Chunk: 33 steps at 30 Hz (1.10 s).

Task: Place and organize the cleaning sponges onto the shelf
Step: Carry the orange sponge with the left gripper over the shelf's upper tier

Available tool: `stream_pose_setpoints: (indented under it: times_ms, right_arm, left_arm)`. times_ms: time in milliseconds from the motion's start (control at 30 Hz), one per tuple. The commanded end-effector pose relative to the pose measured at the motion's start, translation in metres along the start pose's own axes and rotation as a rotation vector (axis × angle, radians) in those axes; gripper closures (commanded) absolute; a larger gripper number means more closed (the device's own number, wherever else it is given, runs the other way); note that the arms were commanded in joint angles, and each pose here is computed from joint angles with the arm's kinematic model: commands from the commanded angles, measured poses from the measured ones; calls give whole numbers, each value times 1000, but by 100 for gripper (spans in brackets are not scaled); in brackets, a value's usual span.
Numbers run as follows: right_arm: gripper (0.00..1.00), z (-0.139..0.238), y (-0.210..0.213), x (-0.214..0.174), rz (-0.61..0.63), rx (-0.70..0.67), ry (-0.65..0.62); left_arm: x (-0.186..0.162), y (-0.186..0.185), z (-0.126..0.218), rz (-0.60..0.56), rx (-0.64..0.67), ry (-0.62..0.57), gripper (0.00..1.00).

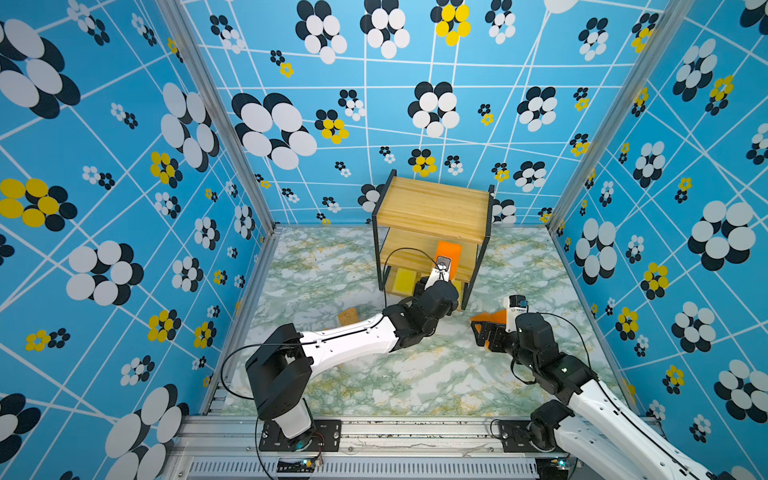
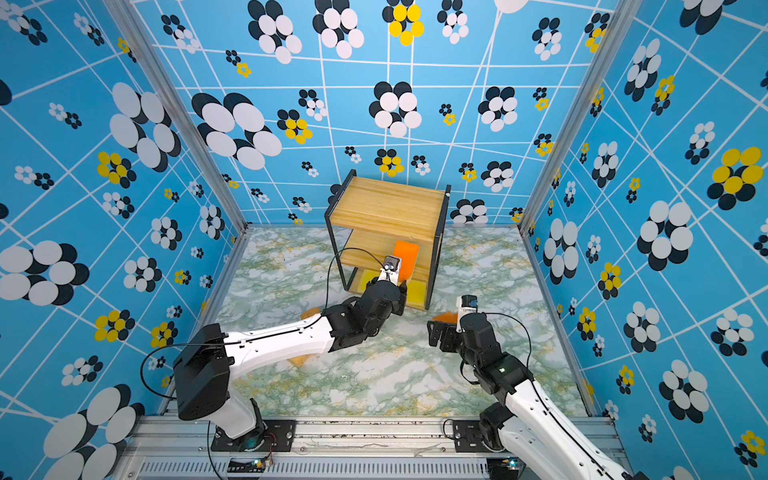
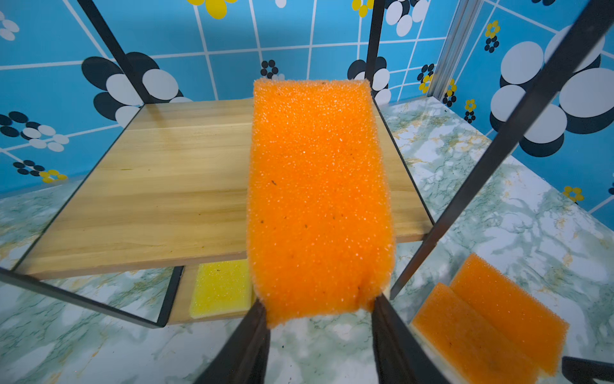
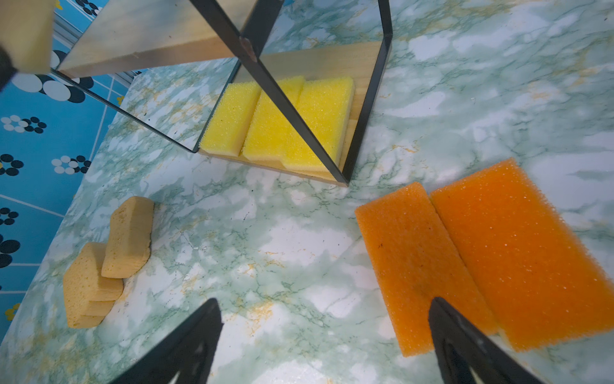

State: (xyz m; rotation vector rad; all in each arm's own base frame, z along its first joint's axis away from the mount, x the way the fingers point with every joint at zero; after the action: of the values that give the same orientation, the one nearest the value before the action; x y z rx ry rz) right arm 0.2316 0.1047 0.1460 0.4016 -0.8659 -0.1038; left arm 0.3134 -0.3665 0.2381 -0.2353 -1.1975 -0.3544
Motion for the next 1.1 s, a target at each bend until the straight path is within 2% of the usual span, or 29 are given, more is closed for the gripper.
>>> stream_pose_setpoints:
  times_ms: [0,733,1067]
  right_arm:
    - [1,6,-1,8,3,-15,-21]
    - [1,9,-8,4,0,-25,-19]
    - [1,11,-12,2,-3,-31,-22]
  left_arm:
    - [14,-7,-8,6,-11,-32,51]
    - [32,-12,-43,14,35,-89,51]
    - [20,-18,-59,-15,41,-97,50]
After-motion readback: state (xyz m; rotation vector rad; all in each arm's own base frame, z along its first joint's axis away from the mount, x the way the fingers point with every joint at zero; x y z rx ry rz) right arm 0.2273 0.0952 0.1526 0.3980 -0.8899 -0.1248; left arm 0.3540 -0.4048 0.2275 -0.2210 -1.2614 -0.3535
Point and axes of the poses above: each gripper's point midway between its finger pads, its own z axis back along the fingers, its own y axis along the line the jaws close on, x = y × z, the point moved 2 cm from there along z, back along the fingers, and after that the axes turned 2 degrees about -z, right-handed, at the moved point
